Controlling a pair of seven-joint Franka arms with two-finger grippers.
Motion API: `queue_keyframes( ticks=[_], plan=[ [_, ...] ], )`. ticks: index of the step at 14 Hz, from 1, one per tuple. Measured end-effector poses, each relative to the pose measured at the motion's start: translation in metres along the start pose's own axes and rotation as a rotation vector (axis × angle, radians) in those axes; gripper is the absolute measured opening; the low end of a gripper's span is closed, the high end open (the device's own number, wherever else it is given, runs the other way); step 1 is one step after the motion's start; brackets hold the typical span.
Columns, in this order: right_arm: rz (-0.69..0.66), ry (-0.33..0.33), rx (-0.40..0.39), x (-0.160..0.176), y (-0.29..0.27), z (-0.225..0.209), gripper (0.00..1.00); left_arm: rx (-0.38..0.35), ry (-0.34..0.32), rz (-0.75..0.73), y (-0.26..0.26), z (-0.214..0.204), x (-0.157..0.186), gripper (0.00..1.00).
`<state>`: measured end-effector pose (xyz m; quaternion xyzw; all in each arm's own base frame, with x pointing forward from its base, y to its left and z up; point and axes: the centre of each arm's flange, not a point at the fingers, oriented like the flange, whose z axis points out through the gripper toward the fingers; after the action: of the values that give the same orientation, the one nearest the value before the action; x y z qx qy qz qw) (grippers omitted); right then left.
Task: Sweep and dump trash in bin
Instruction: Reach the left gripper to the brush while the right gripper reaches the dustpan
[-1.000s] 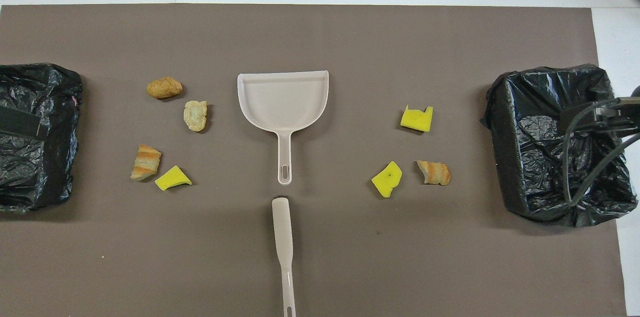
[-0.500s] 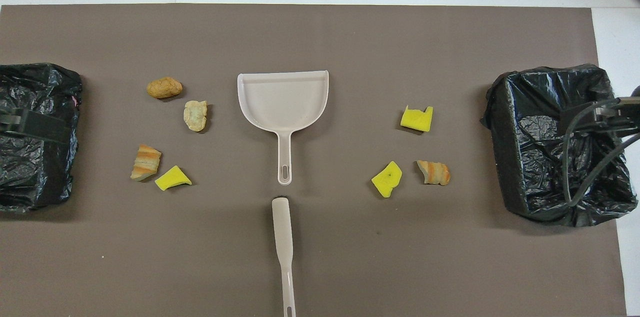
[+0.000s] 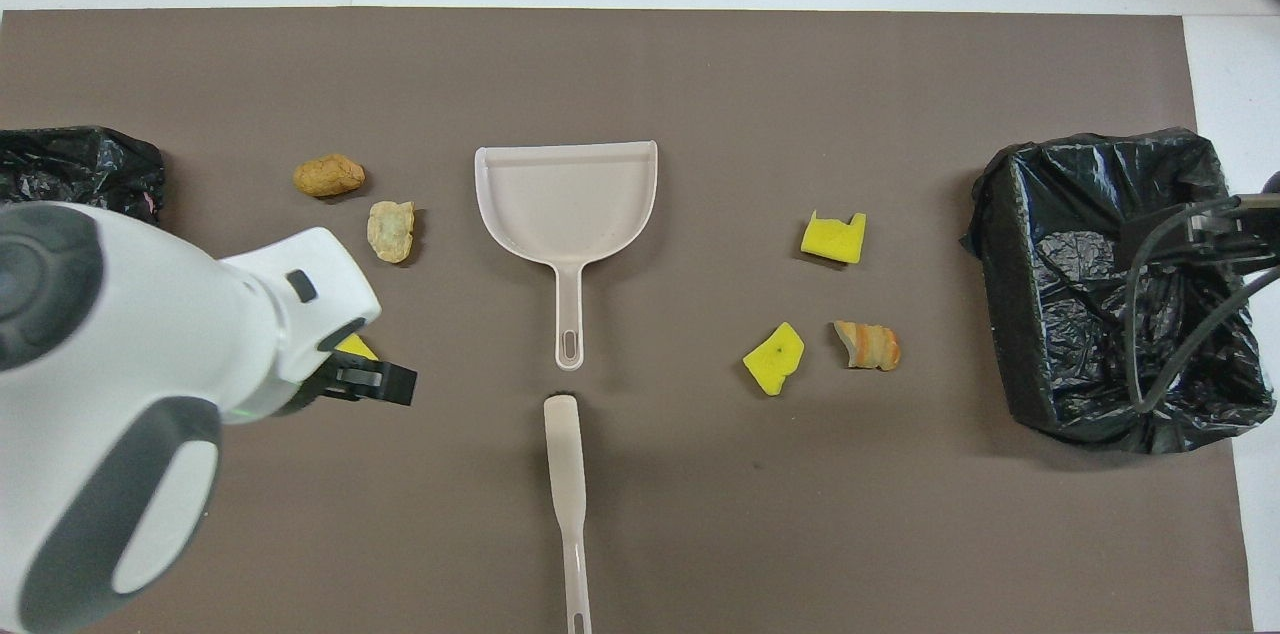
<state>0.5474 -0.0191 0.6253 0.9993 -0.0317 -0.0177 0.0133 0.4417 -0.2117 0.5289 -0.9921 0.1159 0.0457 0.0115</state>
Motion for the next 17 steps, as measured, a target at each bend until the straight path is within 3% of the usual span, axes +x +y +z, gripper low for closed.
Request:
queue_keyframes(
  ticks=[5,10,13,17],
  plan=[
    [0.003,0.000,0.000,0.000,0.002,0.000,1.00,0.020,-0.001,-0.055,0.082,0.074,-0.032,1.00],
    [-0.005,0.016,0.000,0.004,-0.002,0.003,1.00,0.044,-0.005,-0.042,0.150,0.145,-0.085,1.00],
    [-0.029,0.018,0.001,0.021,-0.016,0.025,1.00,0.038,0.001,-0.050,0.177,0.168,-0.110,1.00],
    [-0.102,0.017,0.009,0.042,-0.067,0.069,1.00,0.003,-0.048,-0.062,0.196,0.187,-0.128,1.00]
  ],
)
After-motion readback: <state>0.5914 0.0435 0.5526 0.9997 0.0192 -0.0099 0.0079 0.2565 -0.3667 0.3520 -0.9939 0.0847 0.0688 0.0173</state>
